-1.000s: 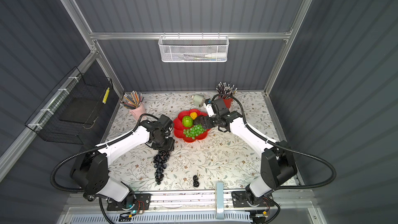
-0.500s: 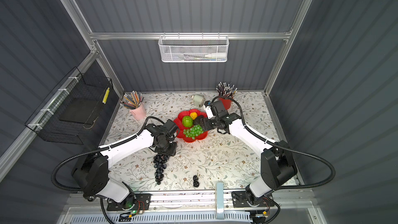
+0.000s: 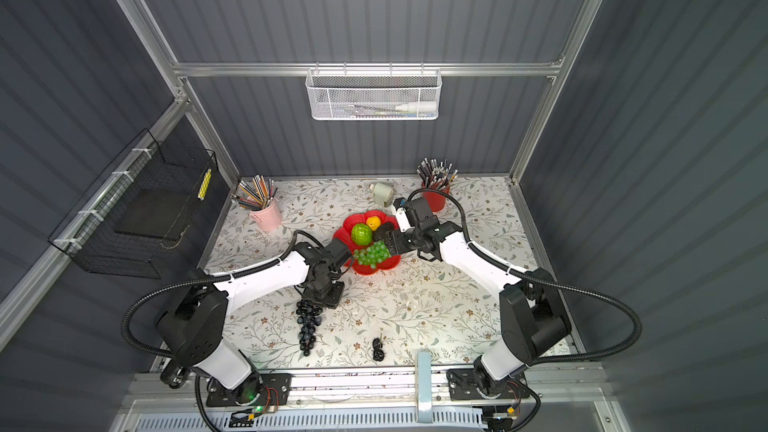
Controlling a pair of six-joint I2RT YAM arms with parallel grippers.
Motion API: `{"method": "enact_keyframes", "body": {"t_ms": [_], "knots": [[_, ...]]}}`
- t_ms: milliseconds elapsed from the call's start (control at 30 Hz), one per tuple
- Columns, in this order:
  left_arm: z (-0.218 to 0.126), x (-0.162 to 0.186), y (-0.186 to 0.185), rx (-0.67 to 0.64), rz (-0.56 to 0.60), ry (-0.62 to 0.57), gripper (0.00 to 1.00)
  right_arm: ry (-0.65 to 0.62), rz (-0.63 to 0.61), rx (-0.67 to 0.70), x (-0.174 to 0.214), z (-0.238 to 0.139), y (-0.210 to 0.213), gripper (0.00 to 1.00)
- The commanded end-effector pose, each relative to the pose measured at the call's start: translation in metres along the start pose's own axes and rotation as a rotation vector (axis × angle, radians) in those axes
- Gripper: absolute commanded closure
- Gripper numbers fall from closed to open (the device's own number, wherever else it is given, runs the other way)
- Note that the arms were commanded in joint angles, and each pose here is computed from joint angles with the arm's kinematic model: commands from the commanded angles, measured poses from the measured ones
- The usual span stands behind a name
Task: Place and organize the fake fruits in the fruit bowl
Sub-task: 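Lower the left gripper onto the black grapes while the right gripper withdraws, then close the left gripper on the black grapes stem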
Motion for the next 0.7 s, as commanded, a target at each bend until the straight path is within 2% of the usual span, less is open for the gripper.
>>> {"method": "enact_keyframes", "body": {"t_ms": [0,367,467,533,667], "knots": [[-0.002,0.006,0.004,-0.056,-0.021,0.011,0.62,-0.015,-0.001,-0.012,0.001,0.002,0.003,0.28],[-0.007,-0.01,0.003,-0.114,-0.035,-0.078,0.65,-0.008,-0.007,-0.015,0.008,0.007,0.002,0.28],[-0.005,-0.013,0.001,-0.115,-0.033,-0.082,0.71,-0.002,-0.008,-0.01,0.011,0.008,0.002,0.27],[-0.004,-0.015,0.001,-0.123,-0.035,-0.09,0.8,0.0,-0.006,-0.012,0.012,0.009,0.002,0.27],[-0.005,-0.015,0.003,-0.143,-0.037,-0.094,0.88,-0.001,0.001,-0.014,0.013,0.011,0.002,0.27]]}}
Point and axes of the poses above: each gripper's point midway between its finger pads, its own z axis out along the fingers, its own y axis along the line the jaws close on, x = y × z, the point moved 7 cm from there along -z, back along the fingers, and after that the axes turned 12 degrees about -z, right-handed, at the moved point
